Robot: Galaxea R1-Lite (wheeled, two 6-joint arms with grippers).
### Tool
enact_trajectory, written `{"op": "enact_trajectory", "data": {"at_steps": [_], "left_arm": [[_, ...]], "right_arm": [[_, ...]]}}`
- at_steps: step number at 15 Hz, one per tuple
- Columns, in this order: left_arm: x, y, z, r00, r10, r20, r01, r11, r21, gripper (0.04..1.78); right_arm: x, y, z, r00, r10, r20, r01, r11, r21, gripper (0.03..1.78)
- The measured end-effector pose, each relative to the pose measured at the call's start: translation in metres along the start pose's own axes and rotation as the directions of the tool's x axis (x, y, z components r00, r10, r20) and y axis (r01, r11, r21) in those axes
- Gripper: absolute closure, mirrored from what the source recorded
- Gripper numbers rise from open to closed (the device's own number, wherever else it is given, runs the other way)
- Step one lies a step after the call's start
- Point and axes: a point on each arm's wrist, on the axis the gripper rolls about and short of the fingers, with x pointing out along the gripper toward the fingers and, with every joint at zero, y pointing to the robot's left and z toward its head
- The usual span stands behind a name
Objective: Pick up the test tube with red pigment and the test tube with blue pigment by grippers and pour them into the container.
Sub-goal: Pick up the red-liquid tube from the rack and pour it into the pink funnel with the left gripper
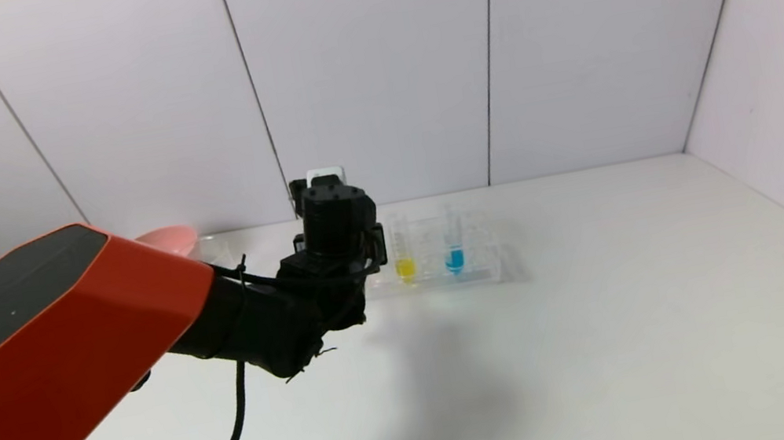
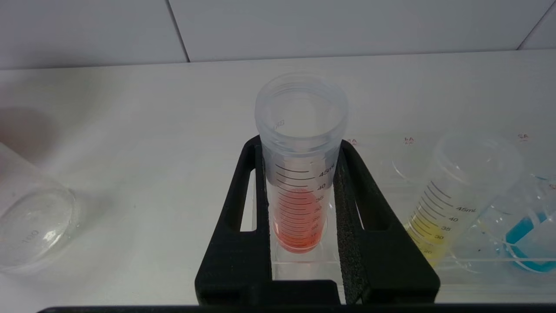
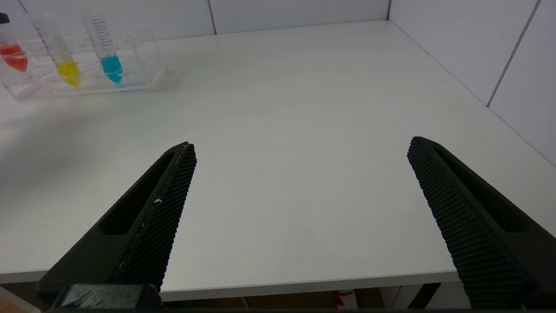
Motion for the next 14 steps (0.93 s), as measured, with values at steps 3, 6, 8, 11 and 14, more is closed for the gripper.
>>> {"op": "enact_trajectory", "data": {"at_steps": [3, 6, 8, 11, 14], "left_arm": [[-0.008, 0.002, 0.023, 0.999, -0.003, 0.045, 0.003, 1.000, 0.004, 1.38], [-0.017, -0.001, 0.036, 0.997, -0.020, 0.073, 0.020, 1.000, -0.004, 1.38], [-0.020, -0.001, 0.040, 0.996, -0.022, 0.082, 0.023, 1.000, -0.010, 1.38], [-0.023, -0.001, 0.042, 0.996, -0.030, 0.086, 0.031, 0.999, -0.012, 1.38], [-0.035, 0.007, 0.046, 0.996, -0.056, 0.064, 0.057, 0.998, 0.000, 1.38]], "right_arm": [[0.000, 0.000, 0.000, 1.000, 0.000, 0.000, 0.000, 1.000, 0.000, 0.04], [0.000, 0.000, 0.000, 1.000, 0.000, 0.000, 0.000, 1.000, 0.000, 0.04], [0.000, 0.000, 0.000, 1.000, 0.000, 0.000, 0.000, 1.000, 0.000, 0.04], [0.000, 0.000, 0.000, 1.000, 0.000, 0.000, 0.000, 1.000, 0.000, 0.04], [0.000, 0.000, 0.000, 1.000, 0.000, 0.000, 0.000, 1.000, 0.000, 0.04]]}}
